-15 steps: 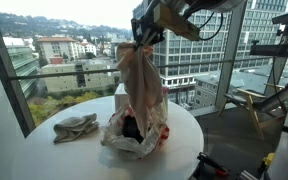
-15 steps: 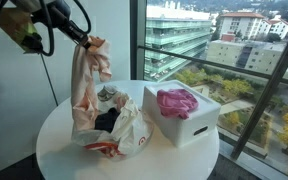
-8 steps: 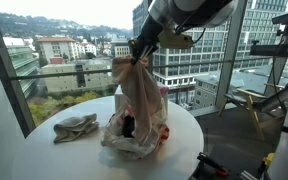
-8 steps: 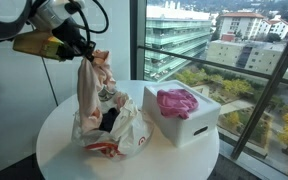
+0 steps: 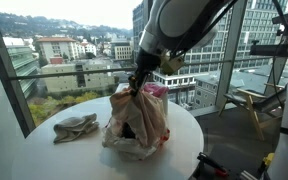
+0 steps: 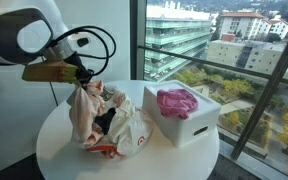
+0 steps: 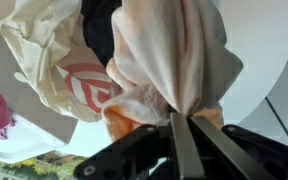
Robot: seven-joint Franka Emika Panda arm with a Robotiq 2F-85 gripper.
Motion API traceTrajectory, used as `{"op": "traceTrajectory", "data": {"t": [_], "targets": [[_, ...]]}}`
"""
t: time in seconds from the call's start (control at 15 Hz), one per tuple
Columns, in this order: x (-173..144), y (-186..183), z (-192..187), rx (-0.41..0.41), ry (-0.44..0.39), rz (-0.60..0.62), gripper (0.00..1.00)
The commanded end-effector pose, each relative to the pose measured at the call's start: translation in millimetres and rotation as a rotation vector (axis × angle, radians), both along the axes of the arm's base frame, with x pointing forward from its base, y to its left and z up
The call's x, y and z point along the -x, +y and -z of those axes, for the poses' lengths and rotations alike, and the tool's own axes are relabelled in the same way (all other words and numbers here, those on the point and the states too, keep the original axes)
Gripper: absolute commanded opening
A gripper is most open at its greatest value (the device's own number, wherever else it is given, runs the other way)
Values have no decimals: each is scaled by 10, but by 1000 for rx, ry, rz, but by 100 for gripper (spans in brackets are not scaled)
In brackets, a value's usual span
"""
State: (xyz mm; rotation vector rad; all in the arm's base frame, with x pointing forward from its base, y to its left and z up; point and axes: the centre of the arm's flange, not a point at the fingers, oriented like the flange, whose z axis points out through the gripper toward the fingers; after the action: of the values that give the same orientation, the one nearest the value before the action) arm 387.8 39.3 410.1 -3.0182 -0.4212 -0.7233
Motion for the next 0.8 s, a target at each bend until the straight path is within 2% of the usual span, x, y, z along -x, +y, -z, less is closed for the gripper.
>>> {"op": "traceTrajectory", "data": {"t": [0.0,0.2,0.33,0.73], "targets": [[-21,43,422,82,51,-15,1],[-187,65,783,176,96,14,1],[-280,95,938,228,63,40,1],[-400,166,663,291,-176,101,1]]}}
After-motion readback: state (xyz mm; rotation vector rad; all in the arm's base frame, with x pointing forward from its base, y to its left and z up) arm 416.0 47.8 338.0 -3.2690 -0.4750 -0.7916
